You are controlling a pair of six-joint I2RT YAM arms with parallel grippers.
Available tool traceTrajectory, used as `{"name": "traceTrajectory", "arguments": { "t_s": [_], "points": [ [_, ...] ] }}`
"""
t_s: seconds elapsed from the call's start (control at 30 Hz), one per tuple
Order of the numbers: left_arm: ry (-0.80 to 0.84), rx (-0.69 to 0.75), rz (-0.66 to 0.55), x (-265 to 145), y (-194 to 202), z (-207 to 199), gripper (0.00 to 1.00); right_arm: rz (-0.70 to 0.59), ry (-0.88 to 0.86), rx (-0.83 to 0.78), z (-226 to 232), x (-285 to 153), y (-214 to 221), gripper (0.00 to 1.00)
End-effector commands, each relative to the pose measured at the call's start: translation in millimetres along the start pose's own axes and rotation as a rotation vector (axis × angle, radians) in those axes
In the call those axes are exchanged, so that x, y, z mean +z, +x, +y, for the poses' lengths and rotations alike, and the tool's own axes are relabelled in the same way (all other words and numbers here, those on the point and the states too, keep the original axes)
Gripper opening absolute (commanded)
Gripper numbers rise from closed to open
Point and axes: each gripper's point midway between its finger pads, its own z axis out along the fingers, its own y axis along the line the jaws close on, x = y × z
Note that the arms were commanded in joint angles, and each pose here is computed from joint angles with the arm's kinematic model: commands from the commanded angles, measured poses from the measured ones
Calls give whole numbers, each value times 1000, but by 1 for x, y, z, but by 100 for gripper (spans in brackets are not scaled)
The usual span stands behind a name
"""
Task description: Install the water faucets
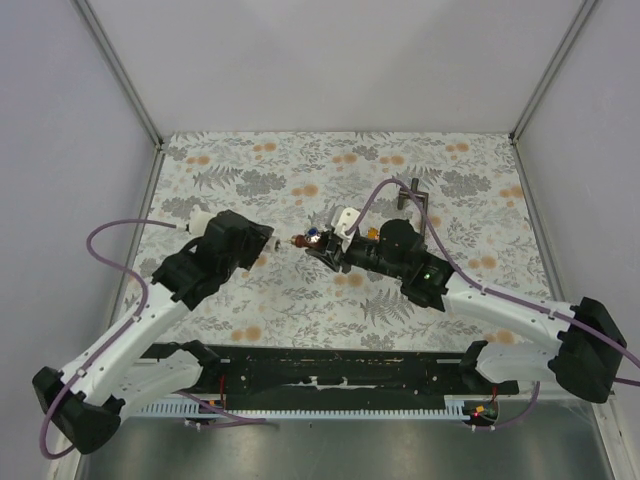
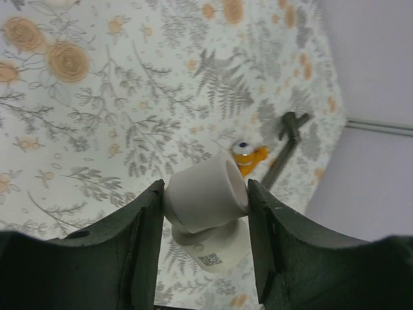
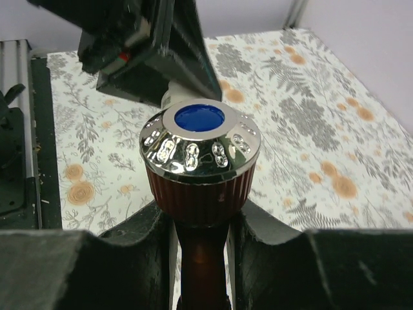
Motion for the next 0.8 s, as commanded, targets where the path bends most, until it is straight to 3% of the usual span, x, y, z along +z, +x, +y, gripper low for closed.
{"name": "traceTrajectory", "arguments": {
  "t_s": [0.0,0.17,0.5,0.77],
  "points": [
    [-174,132,27,37,24,51,2,36,142,52,-15,-32,1,0],
    [-327,194,46,71,44,96,5,109,187,118,-12,-54,24,0],
    [-476,185,137,113,84,140,21,147,212,114,-13,-64,41,0],
    [-489,190,192,113,96,152,50,219,192,213,-9,-65,50,0]
  ]
}}
